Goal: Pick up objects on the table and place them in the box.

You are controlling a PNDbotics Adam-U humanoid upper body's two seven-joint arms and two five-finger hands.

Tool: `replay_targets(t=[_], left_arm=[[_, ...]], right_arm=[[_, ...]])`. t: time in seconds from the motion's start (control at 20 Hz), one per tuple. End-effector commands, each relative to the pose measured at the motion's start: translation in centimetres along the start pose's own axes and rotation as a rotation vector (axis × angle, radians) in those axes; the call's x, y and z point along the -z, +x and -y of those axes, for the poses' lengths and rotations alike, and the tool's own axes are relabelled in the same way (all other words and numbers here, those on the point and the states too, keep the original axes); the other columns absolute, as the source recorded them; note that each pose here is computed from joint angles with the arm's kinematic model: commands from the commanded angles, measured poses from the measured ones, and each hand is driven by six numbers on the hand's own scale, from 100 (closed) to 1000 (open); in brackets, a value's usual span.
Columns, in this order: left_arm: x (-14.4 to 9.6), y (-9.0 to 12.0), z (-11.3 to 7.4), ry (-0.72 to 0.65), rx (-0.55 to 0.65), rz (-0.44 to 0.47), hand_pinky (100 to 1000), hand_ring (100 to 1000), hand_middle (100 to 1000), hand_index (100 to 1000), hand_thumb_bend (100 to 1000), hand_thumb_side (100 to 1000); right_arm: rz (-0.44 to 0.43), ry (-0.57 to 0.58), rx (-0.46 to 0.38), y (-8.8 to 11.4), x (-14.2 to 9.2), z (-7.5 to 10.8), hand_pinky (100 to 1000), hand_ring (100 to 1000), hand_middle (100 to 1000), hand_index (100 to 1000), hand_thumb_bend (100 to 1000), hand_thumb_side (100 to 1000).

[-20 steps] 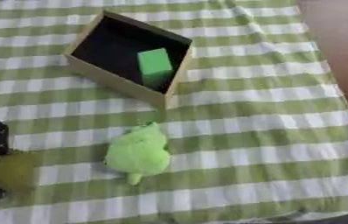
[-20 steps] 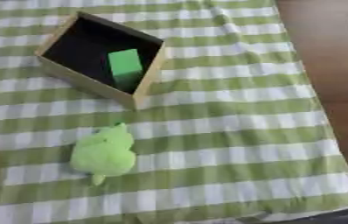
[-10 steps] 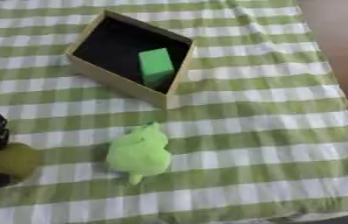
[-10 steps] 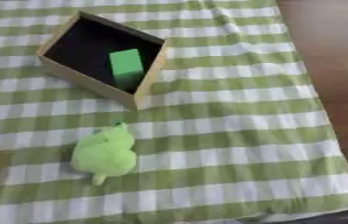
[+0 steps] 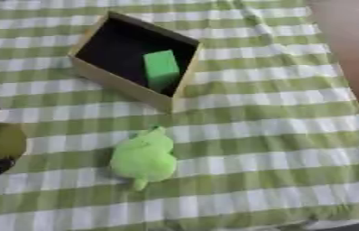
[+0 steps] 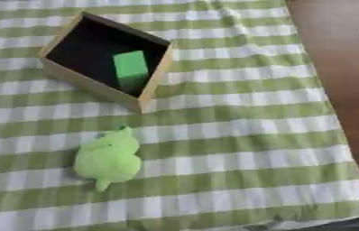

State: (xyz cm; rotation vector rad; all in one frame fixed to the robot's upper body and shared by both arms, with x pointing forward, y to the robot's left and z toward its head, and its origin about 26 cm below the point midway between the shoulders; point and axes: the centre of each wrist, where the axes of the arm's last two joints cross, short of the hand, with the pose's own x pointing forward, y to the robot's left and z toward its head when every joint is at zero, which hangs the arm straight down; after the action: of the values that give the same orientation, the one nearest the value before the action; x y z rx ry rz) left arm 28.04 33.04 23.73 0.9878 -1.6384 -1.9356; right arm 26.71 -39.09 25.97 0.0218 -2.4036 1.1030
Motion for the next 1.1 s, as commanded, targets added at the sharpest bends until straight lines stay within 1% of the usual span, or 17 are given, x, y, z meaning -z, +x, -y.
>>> replay_targets(t=[0.05,0.2,0.45,0.55,0.6,0.75,0.9,1.1], left_arm=[[0.1,-0.5,-2.4,0.069,0.036,0.027,311,408,286,287,392,248],[0.5,-0.6,-4.0,0.126,0.036,0.065,313,414,292,293,386,236],[1.4,-0.5,-6.2,0.177,0.040,0.134,332,430,318,320,389,233],[1.8,-0.4,-6.7,0.191,0.032,0.157,351,447,349,354,381,224],[1.9,-0.3,-6.9,0.196,0.025,0.165,378,466,382,388,361,220],[2.2,-0.2,-7.1,0.196,0.002,0.179,392,478,404,413,345,211],[2.5,0.0,-7.6,0.228,-0.017,0.204,385,475,406,413,336,180],[3.7,0.7,-9.2,0.294,-0.044,0.257,382,475,411,413,314,144]], right_arm=[[0.003,0.011,-0.024,0.5,0.1,0.7,1000,1000,479,924,100,470],[-0.002,0.018,-0.023,0.5,0.1,0.7,1000,1000,478,925,100,470],[-0.004,0.026,-0.019,0.5,0.2,0.7,1000,1000,477,925,100,470],[-0.004,0.029,-0.019,0.4,0.2,0.7,1000,1000,477,925,100,470],[-0.005,0.030,-0.018,0.4,0.1,0.7,1000,1000,477,926,100,470],[-0.008,0.034,-0.017,0.4,0.1,0.7,1000,1000,476,926,100,470],[-0.009,0.035,-0.015,0.4,0.1,0.7,1000,1000,476,927,100,470],[-0.005,0.046,-0.006,0.3,0.2,0.6,1000,1000,476,926,100,470]])
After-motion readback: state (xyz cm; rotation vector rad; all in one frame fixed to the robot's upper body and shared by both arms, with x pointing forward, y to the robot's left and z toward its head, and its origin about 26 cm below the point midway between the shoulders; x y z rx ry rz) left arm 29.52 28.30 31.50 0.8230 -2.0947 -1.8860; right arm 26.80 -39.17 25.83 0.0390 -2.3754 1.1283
